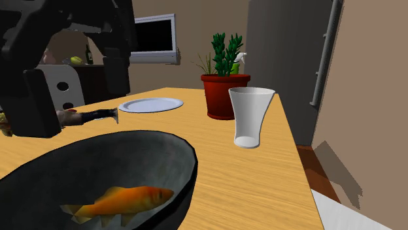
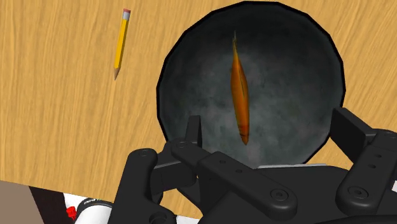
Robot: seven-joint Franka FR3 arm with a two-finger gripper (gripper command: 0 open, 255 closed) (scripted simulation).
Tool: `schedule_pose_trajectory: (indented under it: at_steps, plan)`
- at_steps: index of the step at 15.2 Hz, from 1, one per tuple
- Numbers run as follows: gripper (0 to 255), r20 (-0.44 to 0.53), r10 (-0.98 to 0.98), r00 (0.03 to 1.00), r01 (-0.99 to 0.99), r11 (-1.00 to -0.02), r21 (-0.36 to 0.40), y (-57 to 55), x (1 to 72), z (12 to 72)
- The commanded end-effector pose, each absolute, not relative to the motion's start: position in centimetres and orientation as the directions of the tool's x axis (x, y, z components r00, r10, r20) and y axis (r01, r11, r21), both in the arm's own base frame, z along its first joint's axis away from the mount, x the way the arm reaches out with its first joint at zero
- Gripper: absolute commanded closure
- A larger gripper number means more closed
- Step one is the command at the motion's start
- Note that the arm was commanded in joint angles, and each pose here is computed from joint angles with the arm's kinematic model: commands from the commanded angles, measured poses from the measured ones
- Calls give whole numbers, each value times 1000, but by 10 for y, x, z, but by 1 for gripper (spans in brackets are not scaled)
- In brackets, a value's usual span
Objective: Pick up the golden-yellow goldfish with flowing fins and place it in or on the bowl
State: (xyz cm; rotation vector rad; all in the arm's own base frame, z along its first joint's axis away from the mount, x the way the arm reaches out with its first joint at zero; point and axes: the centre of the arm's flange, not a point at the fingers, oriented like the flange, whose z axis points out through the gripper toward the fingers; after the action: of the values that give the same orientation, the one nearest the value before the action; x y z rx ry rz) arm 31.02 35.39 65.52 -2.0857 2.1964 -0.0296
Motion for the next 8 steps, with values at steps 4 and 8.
schedule_pose_trajectory:
  at_steps: [4, 8]
  plan:
    - [0, -67, -997, -49, -994, 55, -91, 352, 311, 668]
    - [0, -67, -997, -49, -994, 55, -91, 352, 311, 668]
